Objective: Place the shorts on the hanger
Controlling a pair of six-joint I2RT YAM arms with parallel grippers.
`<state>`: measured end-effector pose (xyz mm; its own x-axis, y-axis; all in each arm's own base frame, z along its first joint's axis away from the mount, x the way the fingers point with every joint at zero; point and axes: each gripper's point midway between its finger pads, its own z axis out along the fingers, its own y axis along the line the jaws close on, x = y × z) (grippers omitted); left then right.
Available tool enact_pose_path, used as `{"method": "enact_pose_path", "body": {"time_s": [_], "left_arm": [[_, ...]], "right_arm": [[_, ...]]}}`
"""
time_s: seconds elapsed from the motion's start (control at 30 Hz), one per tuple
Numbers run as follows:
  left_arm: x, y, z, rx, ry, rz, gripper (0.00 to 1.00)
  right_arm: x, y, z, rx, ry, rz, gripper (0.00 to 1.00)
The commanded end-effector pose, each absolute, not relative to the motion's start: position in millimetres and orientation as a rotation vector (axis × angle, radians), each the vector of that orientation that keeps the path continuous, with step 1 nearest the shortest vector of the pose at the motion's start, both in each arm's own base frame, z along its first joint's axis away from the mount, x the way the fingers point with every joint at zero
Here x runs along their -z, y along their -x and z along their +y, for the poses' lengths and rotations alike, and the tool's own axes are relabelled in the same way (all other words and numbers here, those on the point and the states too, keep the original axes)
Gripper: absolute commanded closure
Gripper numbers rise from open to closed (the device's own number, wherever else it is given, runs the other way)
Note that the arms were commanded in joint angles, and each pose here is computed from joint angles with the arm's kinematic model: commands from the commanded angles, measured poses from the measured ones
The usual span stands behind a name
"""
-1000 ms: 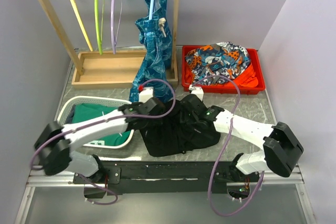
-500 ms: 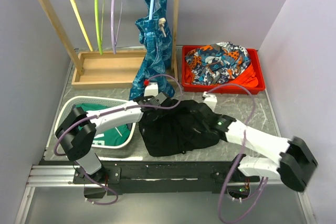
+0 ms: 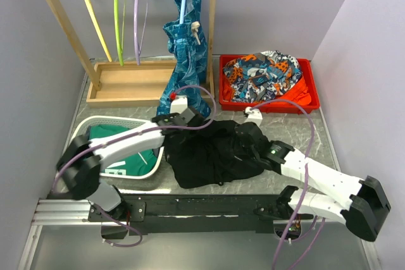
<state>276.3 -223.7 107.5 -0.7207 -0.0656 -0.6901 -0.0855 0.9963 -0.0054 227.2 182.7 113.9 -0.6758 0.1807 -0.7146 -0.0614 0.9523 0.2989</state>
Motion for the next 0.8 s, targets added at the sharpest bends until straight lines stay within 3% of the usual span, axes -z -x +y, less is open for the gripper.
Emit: {"method": "enact_pose_path", "body": {"time_s": [0.0, 0.37, 0.5, 0.63, 0.77], "left_arm": [[-177, -265, -233, 0.222, 0.054, 2.303, 0.99], [-266, -238, -239, 0.54, -0.036, 2.179, 0.99], [-276, -234, -237, 0.566, -0.045, 2.16, 0.99], [-279, -232, -238, 0.587, -0.061, 2.156, 0.99], [-289, -228, -241, 0.633, -0.074, 2.135, 0.99]], "right_arm": [[-147, -254, 210, -0.448, -0.033, 2.188, 0.53], [-143, -280, 220, -0.37, -0.106, 2.2, 0.45], [-140, -284, 225, -0.369, -0.133, 2.219, 0.43], [-133, -280, 221, -0.389, -0.185, 2.221, 0.34], [-125, -280, 220, -0.397, -0.22, 2.207, 0.34]]}}
